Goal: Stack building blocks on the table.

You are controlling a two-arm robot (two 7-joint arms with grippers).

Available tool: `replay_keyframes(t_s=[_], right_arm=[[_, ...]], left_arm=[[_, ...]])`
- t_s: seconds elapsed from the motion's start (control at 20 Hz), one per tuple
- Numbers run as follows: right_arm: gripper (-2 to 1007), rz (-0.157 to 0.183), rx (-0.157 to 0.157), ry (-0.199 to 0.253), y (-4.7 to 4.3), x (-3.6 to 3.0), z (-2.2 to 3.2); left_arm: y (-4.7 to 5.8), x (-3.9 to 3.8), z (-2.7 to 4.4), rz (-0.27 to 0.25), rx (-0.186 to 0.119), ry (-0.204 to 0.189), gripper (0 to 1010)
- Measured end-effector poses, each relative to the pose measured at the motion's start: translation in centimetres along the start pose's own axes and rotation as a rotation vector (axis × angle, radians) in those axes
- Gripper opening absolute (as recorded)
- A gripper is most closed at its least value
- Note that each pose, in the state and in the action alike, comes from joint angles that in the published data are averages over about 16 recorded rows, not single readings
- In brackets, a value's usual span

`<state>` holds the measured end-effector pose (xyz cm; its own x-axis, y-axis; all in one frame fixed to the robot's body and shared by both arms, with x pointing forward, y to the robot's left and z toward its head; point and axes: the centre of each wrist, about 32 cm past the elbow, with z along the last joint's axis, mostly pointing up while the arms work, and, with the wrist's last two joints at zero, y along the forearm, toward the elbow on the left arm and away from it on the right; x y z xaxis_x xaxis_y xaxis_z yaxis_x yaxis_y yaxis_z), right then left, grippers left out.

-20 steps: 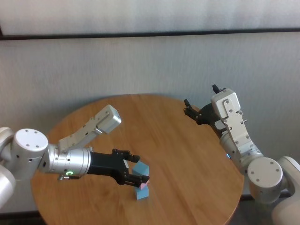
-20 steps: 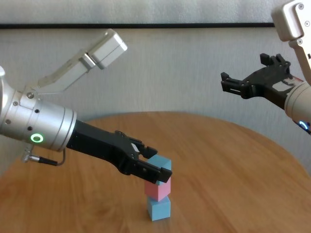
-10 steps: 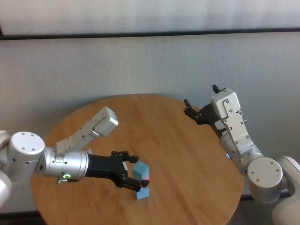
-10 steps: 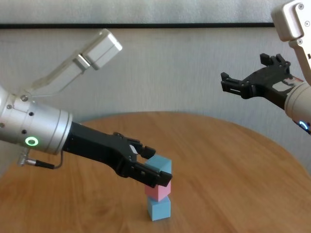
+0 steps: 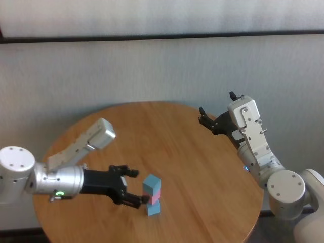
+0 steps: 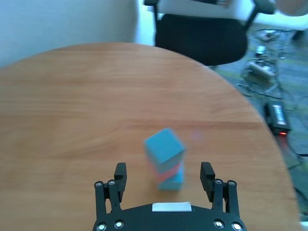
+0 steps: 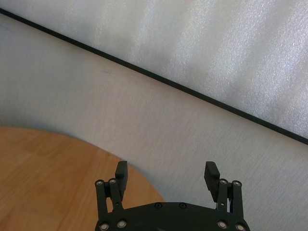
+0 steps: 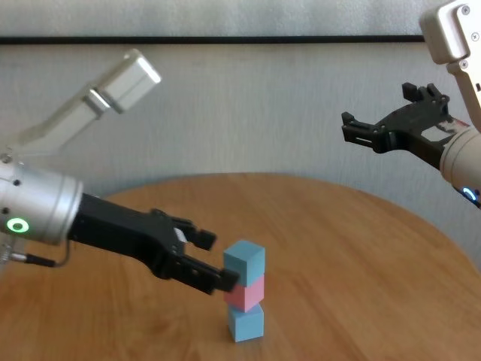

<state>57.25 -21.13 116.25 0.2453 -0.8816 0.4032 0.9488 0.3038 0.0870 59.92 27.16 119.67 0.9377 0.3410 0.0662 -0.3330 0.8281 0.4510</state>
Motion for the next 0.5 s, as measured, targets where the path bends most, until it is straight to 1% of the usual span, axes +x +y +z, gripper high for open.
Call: replay_keyframes(t_s=[0.15, 0.25, 0.35, 0.5], right_arm=[[1005, 0.0, 0.0, 0.0, 0.0, 0.0, 0.0], [1005, 0.0, 0.0, 0.0, 0.0, 0.0, 0.0], [1005, 0.0, 0.0, 0.0, 0.0, 0.0, 0.0], [1005, 0.0, 0.0, 0.0, 0.0, 0.0, 0.0]], left_arm=[[1.0, 0.3, -0.46, 0.061, -0.004, 0.0, 1002], [1.6, 0.4, -0.75, 0.123, -0.019, -0.003, 1002], [2.3, 0.36, -1.04, 0.197, -0.044, -0.01, 1002], [2.9, -0.02, -1.51, 0.324, -0.098, -0.024, 1002]])
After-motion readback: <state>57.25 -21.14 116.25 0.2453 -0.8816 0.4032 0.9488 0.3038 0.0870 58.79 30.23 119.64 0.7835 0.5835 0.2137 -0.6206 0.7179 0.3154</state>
